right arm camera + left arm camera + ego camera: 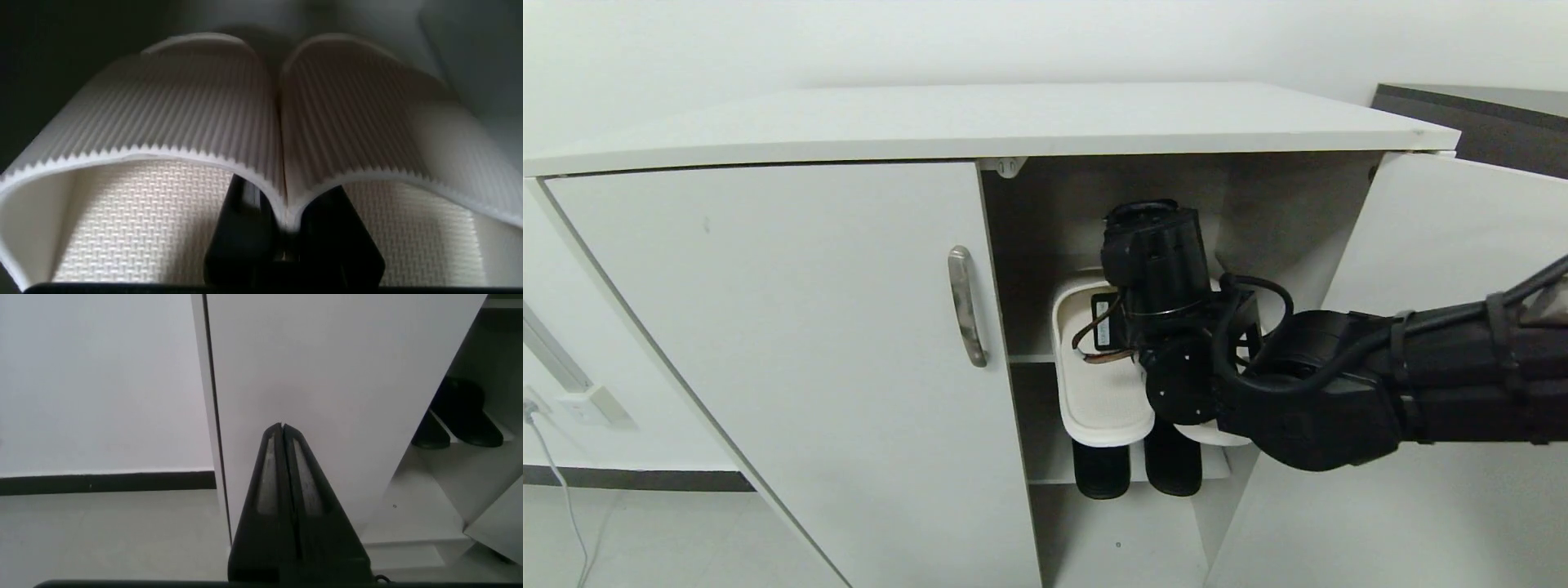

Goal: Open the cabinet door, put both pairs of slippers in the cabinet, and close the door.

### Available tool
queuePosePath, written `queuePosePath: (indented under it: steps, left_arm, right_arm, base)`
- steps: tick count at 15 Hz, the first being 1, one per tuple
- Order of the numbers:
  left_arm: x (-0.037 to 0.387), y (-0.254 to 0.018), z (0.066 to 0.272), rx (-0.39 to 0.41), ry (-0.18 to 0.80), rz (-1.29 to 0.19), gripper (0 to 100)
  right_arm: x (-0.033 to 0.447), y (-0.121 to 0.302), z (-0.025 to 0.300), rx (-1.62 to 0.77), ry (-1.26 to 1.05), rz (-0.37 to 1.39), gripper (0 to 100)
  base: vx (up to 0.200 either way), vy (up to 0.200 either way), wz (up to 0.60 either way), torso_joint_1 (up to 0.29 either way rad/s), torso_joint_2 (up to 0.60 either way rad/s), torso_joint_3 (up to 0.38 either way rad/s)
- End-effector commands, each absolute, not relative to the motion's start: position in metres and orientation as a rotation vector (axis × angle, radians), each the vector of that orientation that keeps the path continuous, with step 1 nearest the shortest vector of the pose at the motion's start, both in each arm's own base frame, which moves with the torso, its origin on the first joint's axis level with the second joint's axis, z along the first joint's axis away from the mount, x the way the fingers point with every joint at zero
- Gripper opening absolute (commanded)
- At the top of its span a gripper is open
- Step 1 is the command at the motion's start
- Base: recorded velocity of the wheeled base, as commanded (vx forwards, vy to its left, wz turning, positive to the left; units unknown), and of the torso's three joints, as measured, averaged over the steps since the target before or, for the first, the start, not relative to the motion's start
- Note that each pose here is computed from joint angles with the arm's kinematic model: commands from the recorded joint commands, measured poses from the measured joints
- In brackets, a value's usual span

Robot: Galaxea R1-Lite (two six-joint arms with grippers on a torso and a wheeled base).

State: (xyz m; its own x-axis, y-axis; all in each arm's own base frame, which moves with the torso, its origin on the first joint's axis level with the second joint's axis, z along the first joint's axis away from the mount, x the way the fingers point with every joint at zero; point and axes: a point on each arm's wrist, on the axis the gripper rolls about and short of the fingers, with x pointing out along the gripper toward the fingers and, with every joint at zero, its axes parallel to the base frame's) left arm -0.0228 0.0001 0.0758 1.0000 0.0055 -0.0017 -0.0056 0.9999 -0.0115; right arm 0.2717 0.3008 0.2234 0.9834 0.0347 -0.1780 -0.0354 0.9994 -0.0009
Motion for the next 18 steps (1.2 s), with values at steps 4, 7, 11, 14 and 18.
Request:
queuePosePath:
  steps: [4, 7, 11, 14, 18]
  left_arm:
    - [-0.023, 0.000, 0.076, -0.012, 0.001, 0.006, 0]
    - [-0.023, 0.000, 0.076, -0.012, 0.001, 0.006, 0]
    - [-0.023, 0.000, 0.076, -0.012, 0.001, 0.006, 0]
    - [-0.023, 0.000, 0.076, -0.012, 0.001, 0.008, 0]
    - [-0.023, 0.000, 0.076, -0.012, 0.001, 0.008, 0]
  right_arm:
    - [0.302, 0.306, 0.217, -0.004, 0.184, 0.040, 0]
    - [0.315, 0.306, 0.224, -0.012, 0.181, 0.020, 0]
    - [0.328, 0.307, 0.228, -0.018, 0.190, 0.007, 0]
    - [0.335, 0.308, 0.229, -0.010, 0.184, -0.003, 0]
    - [0.338, 0.308, 0.225, -0.022, 0.196, -0.007, 0]
  base:
    - [0.000, 0.000, 0.00, 0.000, 0.00, 0.000]
    - [0.000, 0.000, 0.00, 0.000, 0.00, 0.000]
    - [0.000, 0.000, 0.00, 0.000, 0.00, 0.000]
    - [0.000, 0.000, 0.00, 0.000, 0.00, 0.000]
    - [0.000, 0.000, 0.00, 0.000, 0.00, 0.000]
